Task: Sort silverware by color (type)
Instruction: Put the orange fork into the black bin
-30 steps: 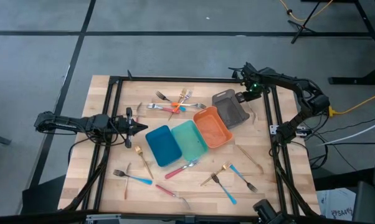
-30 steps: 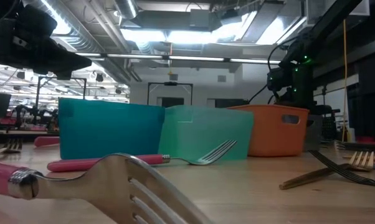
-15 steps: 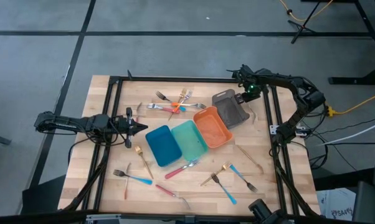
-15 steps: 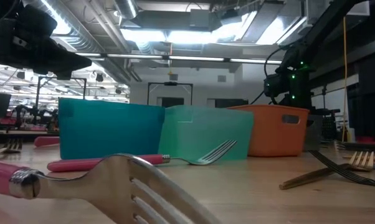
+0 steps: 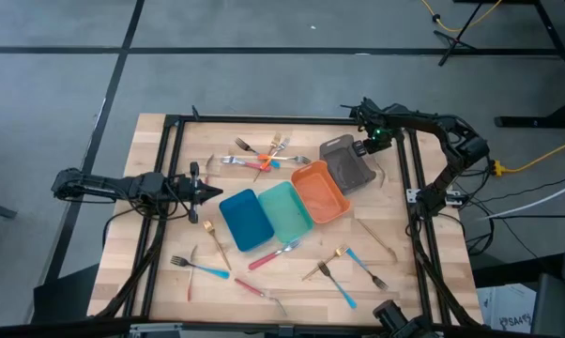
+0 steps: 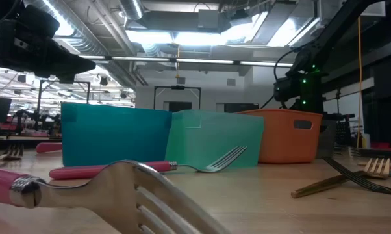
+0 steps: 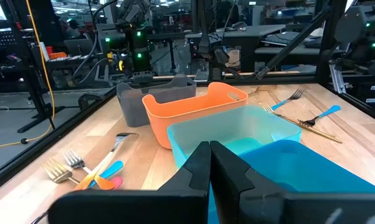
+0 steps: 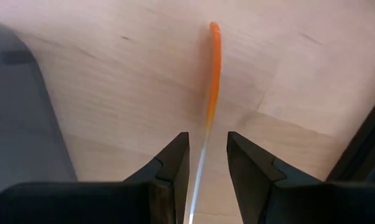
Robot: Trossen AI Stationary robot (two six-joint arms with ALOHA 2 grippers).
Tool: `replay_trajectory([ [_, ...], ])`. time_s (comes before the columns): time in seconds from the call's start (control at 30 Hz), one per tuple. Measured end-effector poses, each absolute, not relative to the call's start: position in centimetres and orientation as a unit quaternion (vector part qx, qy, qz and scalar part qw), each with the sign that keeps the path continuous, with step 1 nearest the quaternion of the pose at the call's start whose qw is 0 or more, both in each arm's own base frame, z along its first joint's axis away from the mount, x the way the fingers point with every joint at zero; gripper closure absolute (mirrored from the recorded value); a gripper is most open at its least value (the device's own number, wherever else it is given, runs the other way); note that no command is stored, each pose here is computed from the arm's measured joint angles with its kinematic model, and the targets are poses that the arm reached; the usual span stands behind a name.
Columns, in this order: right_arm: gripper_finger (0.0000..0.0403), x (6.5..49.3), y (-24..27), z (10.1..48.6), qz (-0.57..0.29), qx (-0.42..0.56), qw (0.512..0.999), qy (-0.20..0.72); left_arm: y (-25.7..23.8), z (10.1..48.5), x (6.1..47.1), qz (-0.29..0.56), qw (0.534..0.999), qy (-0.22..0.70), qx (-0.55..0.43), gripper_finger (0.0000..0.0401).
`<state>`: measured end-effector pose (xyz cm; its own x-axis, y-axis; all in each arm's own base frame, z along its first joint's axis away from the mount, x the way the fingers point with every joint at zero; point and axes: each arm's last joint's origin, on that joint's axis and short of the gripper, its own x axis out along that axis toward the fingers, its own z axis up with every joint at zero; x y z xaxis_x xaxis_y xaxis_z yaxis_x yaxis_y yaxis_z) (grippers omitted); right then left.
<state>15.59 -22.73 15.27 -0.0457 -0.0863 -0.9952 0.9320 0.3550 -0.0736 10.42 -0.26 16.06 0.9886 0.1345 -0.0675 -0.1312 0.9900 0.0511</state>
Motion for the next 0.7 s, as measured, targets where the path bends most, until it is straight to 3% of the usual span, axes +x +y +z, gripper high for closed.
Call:
replay_trajectory([
  [0.43,0.0304,16.27,-22.42,14.32,-0.447,0.337,0.568,0.604,-0.26,16.06,10.42,0.067,0.997,0.036,0.023,0.0401],
  [0.7,0.0390,16.33,-22.38,14.31,-0.448,0.335,0.567,0.604,-0.26,16.06,10.42,0.067,0.997,0.036,0.023,0.0401],
])
